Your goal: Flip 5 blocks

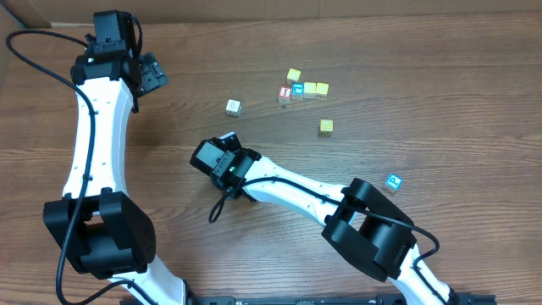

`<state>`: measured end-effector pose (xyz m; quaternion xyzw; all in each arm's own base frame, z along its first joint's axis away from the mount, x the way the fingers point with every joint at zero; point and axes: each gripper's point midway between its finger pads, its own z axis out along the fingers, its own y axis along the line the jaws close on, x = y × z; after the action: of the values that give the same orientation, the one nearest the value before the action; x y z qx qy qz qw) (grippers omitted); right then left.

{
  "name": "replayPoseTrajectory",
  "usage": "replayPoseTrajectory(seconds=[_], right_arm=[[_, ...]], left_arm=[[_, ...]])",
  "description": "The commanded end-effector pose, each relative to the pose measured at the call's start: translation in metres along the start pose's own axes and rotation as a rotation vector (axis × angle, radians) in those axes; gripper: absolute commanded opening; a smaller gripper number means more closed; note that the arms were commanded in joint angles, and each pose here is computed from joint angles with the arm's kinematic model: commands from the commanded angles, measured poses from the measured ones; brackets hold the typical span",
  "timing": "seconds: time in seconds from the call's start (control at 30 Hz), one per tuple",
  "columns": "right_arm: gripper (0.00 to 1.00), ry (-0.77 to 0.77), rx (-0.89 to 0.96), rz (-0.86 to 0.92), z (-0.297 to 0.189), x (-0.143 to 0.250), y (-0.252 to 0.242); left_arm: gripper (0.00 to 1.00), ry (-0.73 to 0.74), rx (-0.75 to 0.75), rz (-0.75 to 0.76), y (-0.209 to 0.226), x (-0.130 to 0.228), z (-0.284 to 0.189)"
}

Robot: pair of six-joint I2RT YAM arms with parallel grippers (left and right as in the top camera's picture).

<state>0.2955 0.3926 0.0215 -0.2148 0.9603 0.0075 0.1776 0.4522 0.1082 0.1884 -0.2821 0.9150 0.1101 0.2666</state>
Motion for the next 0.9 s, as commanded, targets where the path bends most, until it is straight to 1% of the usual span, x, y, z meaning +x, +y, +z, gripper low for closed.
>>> replayPoseTrajectory(seconds=[0.0,0.87], right_arm=[[0.04,-0.009,0.032,-0.011,-0.0001,-0.0003,-0.0054],[0.04,0.028,0.058,-0.023,-0.0005,0.0088,-0.0117]], left_arm=[[1.0,-0.034,-0.002,-0.035,0.0034,-0.01,-0.0097],[1.0,-0.034,-0.002,-0.035,0.0034,-0.01,-0.0097]])
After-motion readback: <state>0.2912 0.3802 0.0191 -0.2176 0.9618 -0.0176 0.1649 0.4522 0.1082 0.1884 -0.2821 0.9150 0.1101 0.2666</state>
